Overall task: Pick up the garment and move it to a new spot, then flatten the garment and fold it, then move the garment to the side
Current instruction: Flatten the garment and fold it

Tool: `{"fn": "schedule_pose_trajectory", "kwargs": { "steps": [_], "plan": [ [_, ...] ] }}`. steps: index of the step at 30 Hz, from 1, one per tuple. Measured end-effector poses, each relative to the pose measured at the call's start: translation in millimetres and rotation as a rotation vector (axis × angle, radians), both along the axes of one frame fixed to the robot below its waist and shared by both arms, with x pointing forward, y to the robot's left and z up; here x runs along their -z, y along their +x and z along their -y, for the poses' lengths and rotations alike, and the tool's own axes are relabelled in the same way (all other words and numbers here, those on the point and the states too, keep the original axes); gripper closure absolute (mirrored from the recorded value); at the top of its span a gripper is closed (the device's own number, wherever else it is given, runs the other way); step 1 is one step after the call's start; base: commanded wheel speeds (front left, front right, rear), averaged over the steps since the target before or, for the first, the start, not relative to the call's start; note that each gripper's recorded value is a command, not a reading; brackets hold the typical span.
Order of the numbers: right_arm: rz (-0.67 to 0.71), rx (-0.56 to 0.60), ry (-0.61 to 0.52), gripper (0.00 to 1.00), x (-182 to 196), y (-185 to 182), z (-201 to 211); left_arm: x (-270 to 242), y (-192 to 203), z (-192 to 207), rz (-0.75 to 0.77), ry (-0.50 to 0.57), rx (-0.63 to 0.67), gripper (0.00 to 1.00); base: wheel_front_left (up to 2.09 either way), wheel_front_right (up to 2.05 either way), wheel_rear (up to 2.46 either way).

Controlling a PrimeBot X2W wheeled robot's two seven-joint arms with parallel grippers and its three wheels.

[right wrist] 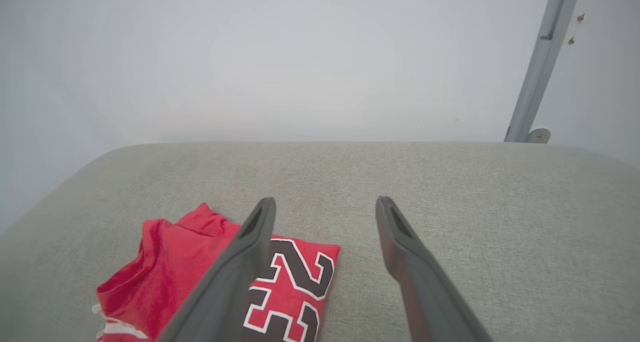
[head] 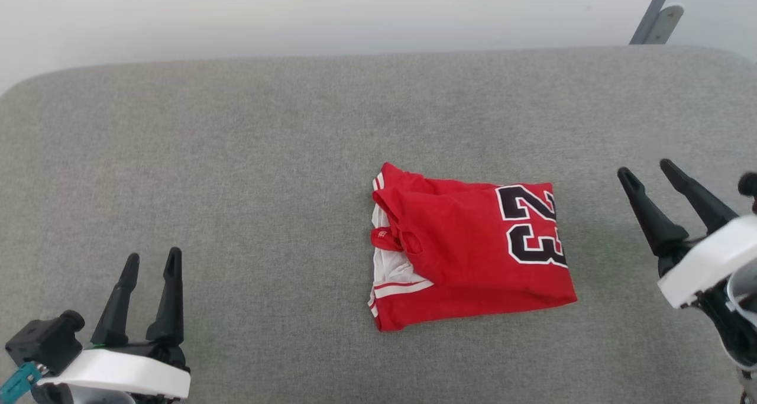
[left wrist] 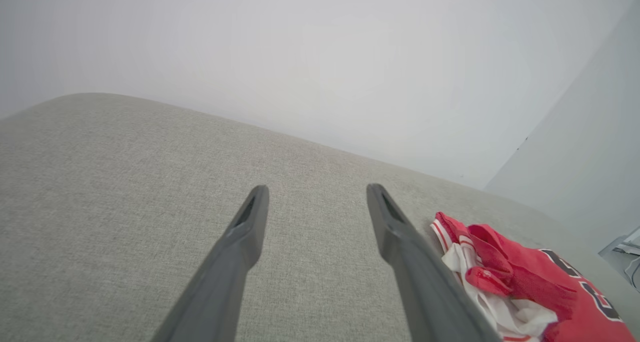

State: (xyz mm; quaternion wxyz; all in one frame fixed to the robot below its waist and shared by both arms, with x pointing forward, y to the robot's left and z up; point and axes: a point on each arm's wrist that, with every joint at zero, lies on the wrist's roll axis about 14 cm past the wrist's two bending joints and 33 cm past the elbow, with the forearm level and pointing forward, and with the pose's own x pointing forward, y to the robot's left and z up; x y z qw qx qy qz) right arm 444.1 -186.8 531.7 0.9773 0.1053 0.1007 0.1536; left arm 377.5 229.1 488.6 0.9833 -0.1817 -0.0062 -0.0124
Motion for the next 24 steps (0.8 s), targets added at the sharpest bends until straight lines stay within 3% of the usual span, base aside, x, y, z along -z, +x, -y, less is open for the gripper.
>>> {"fn": "schedule_pose_trajectory", "kwargs": {
  "steps": [11, 24],
  "plan": [
    [0.152, 0.120, -0.080, 0.00, 8, -30, 40, -2, -22, -14, 0.000, 0.094, -0.022, 0.00, 0.00, 0.00, 0.00],
    [0.152, 0.188, -0.097, 0.00, 33, -55, 55, -5, -45, -24, 0.008, 0.109, -0.066, 0.00, 0.00, 0.00, 0.00]
  ]
}}
